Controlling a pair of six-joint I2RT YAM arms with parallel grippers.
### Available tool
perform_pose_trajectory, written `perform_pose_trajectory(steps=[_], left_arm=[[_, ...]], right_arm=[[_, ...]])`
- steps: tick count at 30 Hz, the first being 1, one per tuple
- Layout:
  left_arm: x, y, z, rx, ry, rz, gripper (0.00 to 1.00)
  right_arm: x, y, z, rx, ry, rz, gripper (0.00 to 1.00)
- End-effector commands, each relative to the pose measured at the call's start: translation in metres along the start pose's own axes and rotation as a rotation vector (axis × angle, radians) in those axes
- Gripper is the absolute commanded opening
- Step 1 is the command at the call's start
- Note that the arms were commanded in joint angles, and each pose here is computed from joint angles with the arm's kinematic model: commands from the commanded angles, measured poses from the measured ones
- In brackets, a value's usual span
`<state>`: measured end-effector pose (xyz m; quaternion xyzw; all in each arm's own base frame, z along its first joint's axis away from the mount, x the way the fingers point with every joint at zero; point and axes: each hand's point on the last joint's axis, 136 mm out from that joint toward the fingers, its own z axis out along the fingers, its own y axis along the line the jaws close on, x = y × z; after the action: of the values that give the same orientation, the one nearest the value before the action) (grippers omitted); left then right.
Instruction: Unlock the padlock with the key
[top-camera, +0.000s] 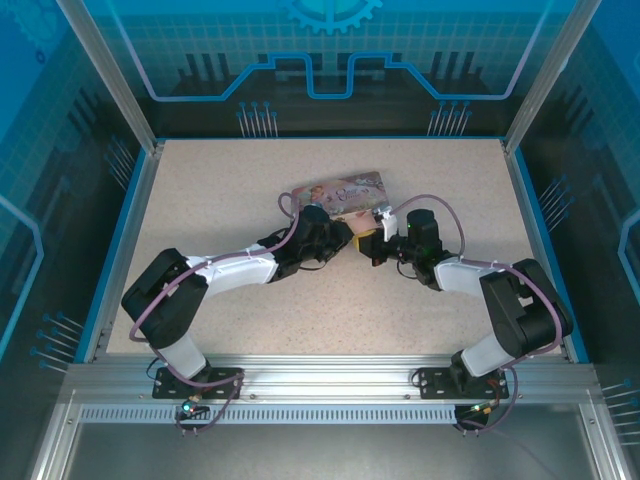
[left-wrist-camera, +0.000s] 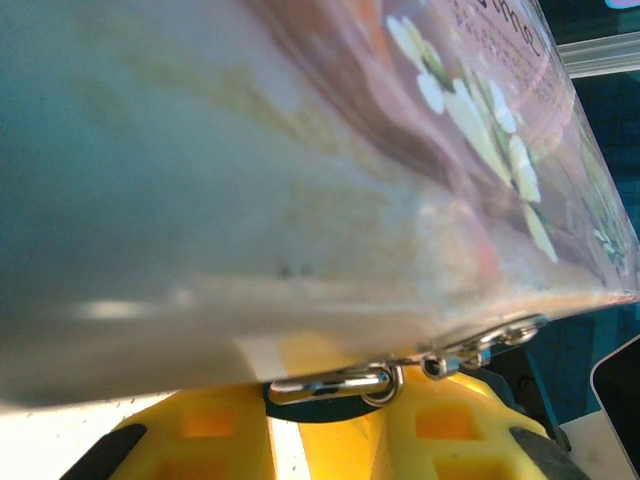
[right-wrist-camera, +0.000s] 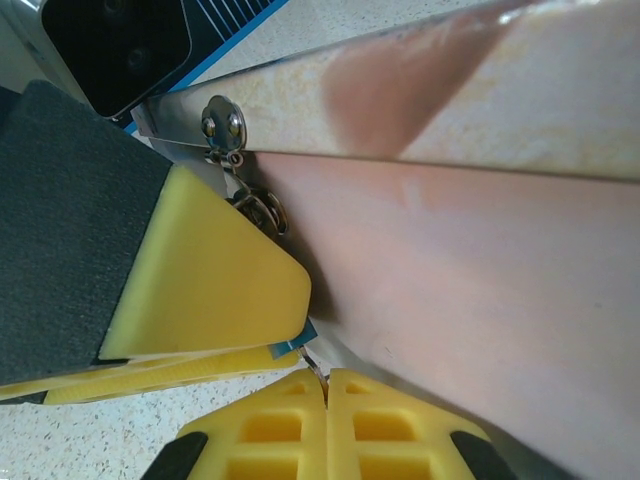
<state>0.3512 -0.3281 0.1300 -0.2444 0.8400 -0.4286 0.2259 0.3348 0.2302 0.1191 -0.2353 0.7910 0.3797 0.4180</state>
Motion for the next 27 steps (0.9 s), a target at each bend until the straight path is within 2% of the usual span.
perform_pose_trajectory(steps=[1,4,14,22,27], left_arm=[[0.04,-0.006,-0.004,0.037,0.17,0.003,0.0],[0.032,-0.003,-0.004,0.028,0.155,0.003,0.0],[0.01,0.0,-0.003,0.019,0.109,-0.001,0.0],[0.003,0.005,-0.004,0.009,0.1,0.007,0.0],[0.003,0.01,-0.006,0.001,0.104,0.018,0.0]], right_arm=[[-0.026,0.013,0.0,-0.011,-0.08,-0.1,0.06],[-0.011,0.01,-0.003,0.002,-0.044,-0.094,0.1],[0.012,0.007,-0.022,0.036,-0.012,-0.062,0.39],[0.024,0.011,-0.044,0.094,-0.014,-0.059,0.48],[0.023,0.023,-0.042,0.014,-0.028,0.019,0.47]])
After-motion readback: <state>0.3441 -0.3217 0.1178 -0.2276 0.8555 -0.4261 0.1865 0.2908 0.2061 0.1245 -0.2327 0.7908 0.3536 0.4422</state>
